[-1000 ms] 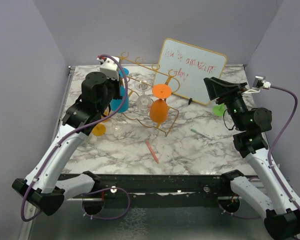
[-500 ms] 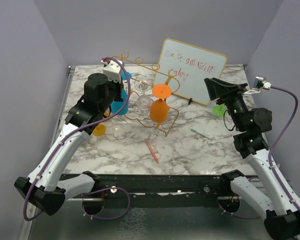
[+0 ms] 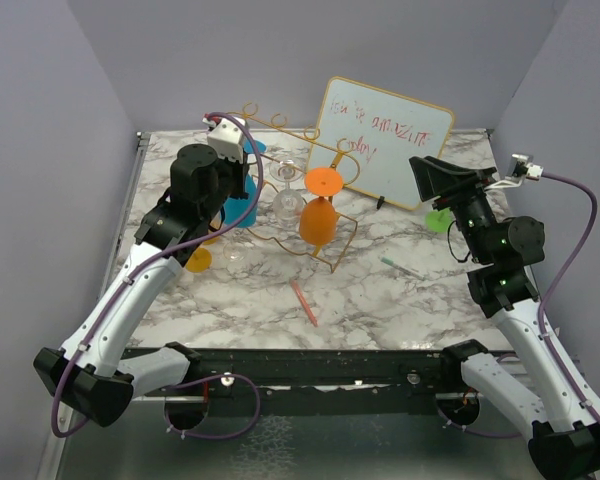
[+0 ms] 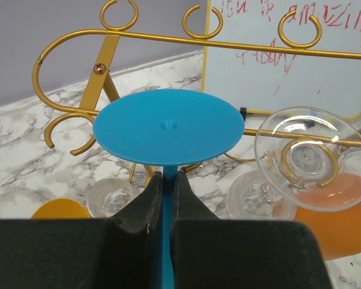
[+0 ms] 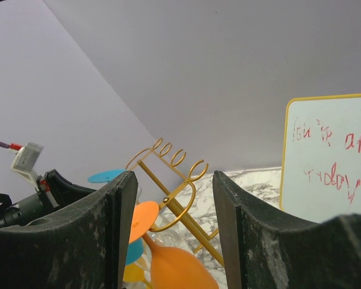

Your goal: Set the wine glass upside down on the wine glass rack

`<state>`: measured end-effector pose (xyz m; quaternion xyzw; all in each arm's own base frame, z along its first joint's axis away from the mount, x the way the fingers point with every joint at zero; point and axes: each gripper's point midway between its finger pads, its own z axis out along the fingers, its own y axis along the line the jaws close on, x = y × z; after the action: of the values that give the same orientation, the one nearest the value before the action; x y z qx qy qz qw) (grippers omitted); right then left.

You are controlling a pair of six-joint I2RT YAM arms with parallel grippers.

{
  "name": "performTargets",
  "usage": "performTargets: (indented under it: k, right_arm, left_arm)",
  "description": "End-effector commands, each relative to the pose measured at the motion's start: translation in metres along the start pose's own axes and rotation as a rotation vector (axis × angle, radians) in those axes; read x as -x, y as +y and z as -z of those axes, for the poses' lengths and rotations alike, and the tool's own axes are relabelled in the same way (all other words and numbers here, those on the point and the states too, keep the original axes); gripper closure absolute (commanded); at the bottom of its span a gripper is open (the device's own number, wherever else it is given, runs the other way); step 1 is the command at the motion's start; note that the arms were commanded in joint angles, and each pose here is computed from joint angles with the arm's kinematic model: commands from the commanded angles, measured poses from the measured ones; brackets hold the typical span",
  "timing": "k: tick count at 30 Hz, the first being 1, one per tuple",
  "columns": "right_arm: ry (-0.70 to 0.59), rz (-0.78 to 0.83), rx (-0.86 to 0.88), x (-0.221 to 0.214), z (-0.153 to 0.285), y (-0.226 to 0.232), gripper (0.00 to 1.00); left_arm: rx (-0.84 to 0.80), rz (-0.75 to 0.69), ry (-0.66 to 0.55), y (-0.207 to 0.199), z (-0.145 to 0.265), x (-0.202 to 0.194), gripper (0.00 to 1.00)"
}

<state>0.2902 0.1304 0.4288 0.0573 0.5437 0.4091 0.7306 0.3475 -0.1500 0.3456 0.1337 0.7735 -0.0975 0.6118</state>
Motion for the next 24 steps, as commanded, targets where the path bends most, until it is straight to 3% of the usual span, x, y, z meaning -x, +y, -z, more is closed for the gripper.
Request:
performTargets:
  k: [1, 19, 24]
  right_arm:
    - [-0.024, 0.014, -0.005, 0.009, -0.001, 0.003, 0.42]
    - [-0.012, -0.008, 0.0, 0.005, -0.003, 0.003, 0.42]
    - [-0.009, -0.012, 0.0, 0.004, -0.003, 0.003, 0.42]
  left_arm:
    - [-0.013, 0.016, 0.113, -0.002, -0.003, -0.036, 1.0]
    - [-0.023, 0.137, 0.122, -0.006, 0.017, -0.025, 1.0]
    - [-0.009, 0.123, 0.138, -0.004, 0.011, -0.039, 1.0]
